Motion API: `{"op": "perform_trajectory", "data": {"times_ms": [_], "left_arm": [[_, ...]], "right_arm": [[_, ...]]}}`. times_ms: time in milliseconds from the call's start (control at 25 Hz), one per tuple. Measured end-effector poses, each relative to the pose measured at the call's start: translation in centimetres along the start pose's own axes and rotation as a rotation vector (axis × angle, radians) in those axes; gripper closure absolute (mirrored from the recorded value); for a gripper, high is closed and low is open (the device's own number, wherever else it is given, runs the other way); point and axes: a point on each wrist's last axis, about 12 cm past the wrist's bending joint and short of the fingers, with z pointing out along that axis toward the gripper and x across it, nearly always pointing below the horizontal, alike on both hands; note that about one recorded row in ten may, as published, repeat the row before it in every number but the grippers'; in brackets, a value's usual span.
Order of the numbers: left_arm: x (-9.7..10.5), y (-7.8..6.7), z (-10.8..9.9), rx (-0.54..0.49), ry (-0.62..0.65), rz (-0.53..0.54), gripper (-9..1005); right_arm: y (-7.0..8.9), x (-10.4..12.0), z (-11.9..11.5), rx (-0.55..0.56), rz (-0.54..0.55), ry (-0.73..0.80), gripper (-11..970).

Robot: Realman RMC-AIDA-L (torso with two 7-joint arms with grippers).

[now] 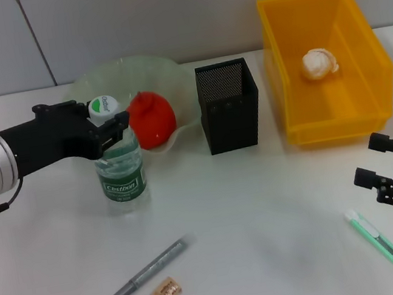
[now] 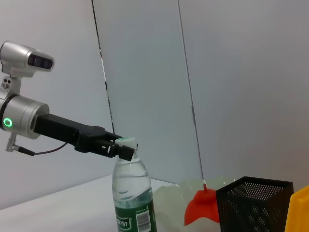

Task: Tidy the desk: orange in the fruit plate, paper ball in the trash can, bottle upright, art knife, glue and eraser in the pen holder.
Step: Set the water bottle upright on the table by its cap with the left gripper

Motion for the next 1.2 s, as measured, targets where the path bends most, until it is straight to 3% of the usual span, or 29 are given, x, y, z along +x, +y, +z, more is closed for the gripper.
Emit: {"op": "perform_trajectory", "data": {"times_ms": [1200], "left_arm": [[0.33,0.29,-0.12,0.001,0.009,-0.022,550]], "right_arm": [[-0.03,-0.05,0.06,-0.001,-0.005,0.000,269]]}}
